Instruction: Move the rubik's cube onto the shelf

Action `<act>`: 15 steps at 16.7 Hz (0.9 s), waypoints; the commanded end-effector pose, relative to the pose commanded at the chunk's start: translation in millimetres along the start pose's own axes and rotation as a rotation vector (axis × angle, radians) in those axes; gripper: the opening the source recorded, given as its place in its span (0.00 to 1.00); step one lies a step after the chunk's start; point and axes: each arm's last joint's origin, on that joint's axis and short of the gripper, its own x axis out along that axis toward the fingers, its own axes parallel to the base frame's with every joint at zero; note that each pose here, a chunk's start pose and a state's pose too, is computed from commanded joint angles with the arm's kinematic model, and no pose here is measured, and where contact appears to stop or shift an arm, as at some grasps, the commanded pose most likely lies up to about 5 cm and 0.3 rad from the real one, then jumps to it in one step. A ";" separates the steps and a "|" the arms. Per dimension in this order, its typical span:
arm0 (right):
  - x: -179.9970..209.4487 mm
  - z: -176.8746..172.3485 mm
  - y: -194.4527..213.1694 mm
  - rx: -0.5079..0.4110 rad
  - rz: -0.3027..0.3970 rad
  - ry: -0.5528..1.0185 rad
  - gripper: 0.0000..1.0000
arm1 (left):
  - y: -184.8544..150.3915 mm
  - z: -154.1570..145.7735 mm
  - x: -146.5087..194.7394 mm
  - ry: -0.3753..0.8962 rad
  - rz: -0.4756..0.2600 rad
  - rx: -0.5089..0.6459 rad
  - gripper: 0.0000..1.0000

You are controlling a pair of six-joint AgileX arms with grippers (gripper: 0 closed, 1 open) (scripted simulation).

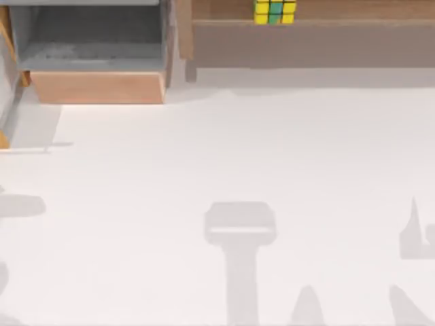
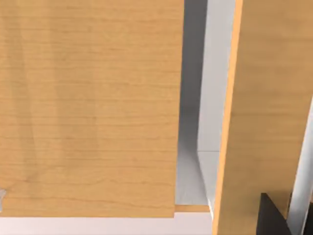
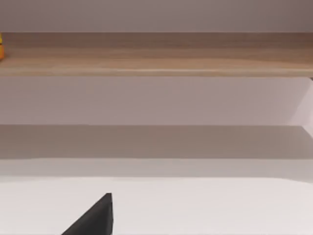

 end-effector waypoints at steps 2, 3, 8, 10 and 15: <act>0.0 0.0 0.0 0.000 0.000 0.000 1.00 | -3.9 4.0 11.2 -0.003 -0.016 -0.011 0.00; 0.0 0.0 0.0 0.000 0.000 0.000 1.00 | -4.1 4.2 11.6 -0.004 -0.016 -0.011 0.00; 0.0 0.0 0.0 0.000 0.000 0.000 1.00 | -7.7 2.4 19.9 -0.001 -0.028 -0.016 0.00; 0.0 0.0 0.0 0.000 0.000 0.000 1.00 | -7.3 1.2 36.9 0.000 -0.024 -0.012 0.00; 0.0 0.0 0.0 0.000 0.000 0.000 1.00 | -5.8 3.1 72.2 0.001 -0.024 -0.017 0.00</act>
